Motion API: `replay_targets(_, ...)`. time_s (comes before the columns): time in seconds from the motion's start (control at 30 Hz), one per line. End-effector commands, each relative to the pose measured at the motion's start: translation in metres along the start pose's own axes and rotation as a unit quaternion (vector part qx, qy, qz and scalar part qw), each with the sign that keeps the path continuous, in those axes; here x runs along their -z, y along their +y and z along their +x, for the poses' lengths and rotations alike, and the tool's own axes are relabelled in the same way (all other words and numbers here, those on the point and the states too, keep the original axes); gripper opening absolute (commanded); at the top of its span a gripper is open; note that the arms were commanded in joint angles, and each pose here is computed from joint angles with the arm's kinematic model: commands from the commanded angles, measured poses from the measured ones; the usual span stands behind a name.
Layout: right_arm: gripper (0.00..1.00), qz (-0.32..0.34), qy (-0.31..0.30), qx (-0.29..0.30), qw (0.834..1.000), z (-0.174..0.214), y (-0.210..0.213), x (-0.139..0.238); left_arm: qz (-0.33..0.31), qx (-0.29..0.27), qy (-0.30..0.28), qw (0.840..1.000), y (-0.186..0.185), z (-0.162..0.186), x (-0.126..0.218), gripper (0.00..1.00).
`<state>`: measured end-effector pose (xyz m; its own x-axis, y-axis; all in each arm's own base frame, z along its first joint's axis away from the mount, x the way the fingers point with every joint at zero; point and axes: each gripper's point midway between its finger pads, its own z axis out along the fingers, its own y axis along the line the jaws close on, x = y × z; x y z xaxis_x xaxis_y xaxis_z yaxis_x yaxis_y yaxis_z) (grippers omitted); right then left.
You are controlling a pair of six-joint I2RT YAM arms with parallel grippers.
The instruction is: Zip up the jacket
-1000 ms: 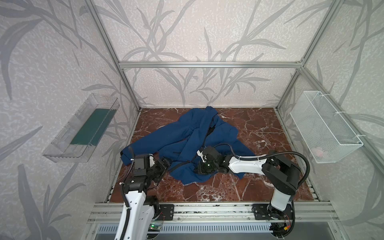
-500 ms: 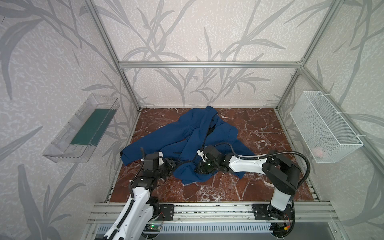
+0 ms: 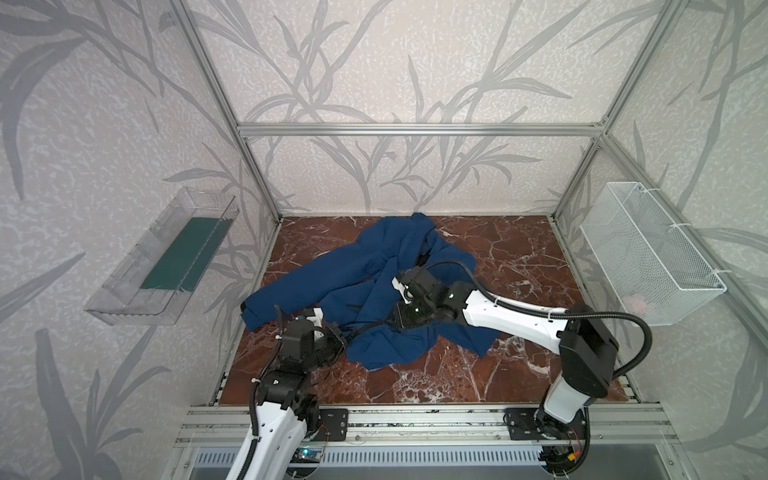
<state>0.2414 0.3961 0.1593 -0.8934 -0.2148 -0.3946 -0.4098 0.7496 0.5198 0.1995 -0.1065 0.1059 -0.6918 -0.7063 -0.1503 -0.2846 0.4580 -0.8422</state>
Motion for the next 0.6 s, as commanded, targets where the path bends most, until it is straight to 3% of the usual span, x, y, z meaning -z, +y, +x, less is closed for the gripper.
replay_targets(0.0, 0.39, 0.055, 0.042, 0.032, 0.997, 0.008, -0.015, 0.008, -0.063, 0.021, 0.028, 0.997, 0.035, 0.021, 0.001, 0.0)
replay_targets(0.13, 0.33, -0.032, 0.048, 0.004, 0.998, 0.01, 0.019, -0.017, -0.094, 0.013, 0.047, 0.994, 0.051, 0.034, 0.0, 0.0)
replay_targets(0.23, 0.27, -0.056, 0.072, -0.027, 0.995, 0.034, 0.02, -0.042, -0.114, 0.015, 0.058, 0.992, 0.066, 0.044, -0.007, 0.0)
replay_targets(0.4, 0.24, -0.023, 0.109, -0.06, 0.992, 0.079, -0.02, -0.08, -0.125, 0.004, 0.057, 0.991, 0.073, 0.042, -0.014, 0.0)
replay_targets(0.57, 0.24, 0.04, 0.131, -0.03, 0.99, 0.097, -0.049, -0.075, -0.12, 0.007, 0.055, 0.991, 0.075, 0.042, -0.017, 0.0)
